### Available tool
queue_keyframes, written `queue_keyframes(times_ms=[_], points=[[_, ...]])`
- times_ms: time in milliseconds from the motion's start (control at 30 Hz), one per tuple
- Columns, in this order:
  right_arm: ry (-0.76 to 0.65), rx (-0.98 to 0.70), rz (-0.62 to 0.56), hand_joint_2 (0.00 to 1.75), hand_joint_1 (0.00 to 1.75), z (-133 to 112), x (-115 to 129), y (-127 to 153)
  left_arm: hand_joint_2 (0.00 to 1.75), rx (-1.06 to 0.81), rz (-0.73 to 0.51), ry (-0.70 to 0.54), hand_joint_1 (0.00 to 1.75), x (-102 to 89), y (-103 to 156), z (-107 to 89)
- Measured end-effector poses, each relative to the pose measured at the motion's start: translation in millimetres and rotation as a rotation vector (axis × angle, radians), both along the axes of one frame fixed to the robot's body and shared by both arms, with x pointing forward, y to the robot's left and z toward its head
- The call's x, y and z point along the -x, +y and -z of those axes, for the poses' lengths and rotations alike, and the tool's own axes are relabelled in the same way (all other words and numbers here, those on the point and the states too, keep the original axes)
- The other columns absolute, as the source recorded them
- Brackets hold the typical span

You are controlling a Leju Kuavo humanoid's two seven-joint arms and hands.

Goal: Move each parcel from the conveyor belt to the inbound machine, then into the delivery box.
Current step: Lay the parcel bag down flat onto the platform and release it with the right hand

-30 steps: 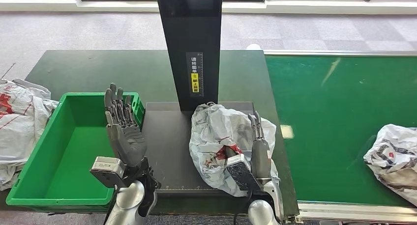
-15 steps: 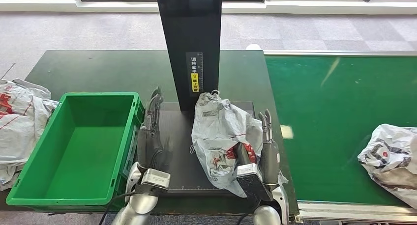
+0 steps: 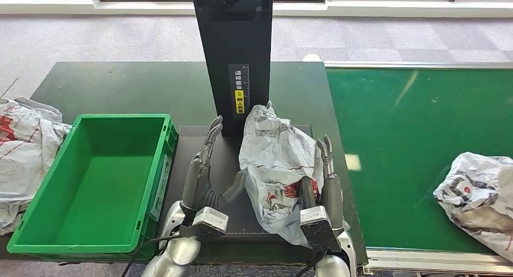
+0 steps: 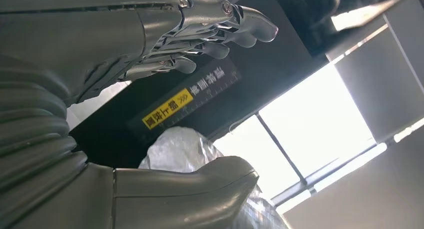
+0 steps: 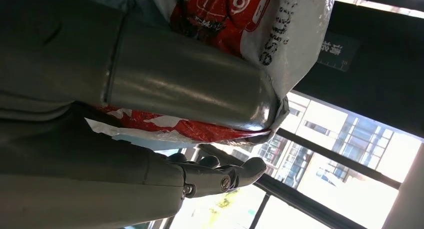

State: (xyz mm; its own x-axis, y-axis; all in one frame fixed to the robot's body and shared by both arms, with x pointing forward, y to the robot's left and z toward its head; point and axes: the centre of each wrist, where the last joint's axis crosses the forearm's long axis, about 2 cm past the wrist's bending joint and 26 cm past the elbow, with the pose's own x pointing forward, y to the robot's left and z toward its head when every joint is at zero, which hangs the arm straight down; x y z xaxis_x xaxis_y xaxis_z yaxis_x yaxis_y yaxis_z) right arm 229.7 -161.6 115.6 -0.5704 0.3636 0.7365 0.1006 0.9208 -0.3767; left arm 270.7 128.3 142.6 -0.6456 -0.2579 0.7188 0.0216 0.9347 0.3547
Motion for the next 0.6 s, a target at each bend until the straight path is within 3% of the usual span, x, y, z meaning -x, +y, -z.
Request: queue_keyframes(times_ms=[600], points=[[0.008, 0.010, -0.051, 0.00, 0.00, -6, -3, -5, 1.75, -0.287, 0.113, 0.005, 0.00, 5.7, -13, 3.6]])
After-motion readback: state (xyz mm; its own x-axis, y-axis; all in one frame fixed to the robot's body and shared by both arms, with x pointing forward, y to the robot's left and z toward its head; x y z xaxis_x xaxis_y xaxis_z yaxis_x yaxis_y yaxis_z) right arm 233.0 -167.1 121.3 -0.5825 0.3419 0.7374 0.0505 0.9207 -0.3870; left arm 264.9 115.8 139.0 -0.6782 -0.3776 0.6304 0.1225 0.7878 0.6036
